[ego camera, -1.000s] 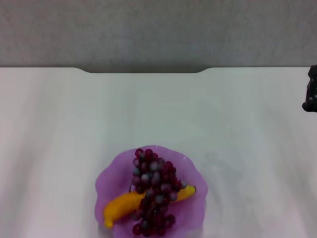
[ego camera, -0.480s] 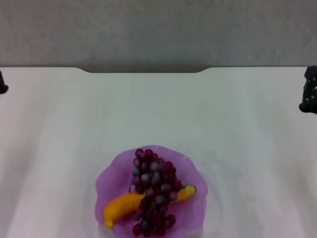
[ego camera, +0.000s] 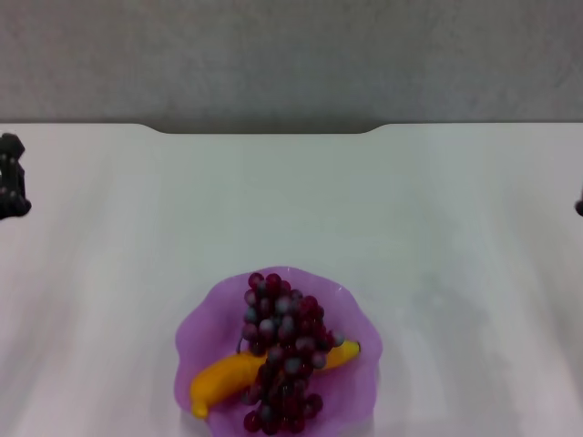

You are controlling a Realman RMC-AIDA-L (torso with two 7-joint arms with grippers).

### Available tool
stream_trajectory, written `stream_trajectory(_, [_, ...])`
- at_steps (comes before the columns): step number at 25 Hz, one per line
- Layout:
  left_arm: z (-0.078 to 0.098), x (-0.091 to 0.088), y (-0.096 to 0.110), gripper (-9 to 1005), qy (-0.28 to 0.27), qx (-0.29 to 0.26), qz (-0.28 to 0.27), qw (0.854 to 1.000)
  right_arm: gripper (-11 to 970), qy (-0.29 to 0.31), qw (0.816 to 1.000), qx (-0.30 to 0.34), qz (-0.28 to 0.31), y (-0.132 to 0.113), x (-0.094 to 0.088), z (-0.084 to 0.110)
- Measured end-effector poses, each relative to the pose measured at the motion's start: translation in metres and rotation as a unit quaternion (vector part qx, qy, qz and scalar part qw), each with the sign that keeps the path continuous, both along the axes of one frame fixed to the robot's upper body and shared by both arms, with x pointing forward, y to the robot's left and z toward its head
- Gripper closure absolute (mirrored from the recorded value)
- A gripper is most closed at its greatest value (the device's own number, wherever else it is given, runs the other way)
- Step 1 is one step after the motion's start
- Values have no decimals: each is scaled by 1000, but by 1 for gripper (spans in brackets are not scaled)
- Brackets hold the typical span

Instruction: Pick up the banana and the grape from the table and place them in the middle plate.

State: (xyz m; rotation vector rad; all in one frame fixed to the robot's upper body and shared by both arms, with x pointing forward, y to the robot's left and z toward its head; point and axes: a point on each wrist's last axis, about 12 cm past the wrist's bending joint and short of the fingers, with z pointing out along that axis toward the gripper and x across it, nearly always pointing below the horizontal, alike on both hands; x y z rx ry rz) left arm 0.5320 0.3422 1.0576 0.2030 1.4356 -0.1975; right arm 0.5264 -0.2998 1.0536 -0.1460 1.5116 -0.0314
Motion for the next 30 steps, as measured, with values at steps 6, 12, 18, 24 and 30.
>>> stream_trajectory(6, [-5, -3, 3, 975, 11, 12, -1, 1000, 938, 10, 998, 26, -62, -22, -4, -18])
stream_trajectory(12, [-7, -2, 1, 975, 17, 17, -10, 1000, 938, 5, 985, 80, -154, -47, -14, -25])
stream_trajectory(18, [-9, -2, 2, 975, 22, 17, -3, 1000, 938, 6, 977, 89, -193, -59, -25, -32])
stream_trajectory(24, [-13, -2, 5, 975, 23, -5, 44, 999, 938, 12, 977, 85, -194, -60, -21, -32])
stream_trajectory(30, [-11, 4, 2, 975, 15, -9, 55, 998, 938, 11, 972, 107, -210, -65, -18, -33])
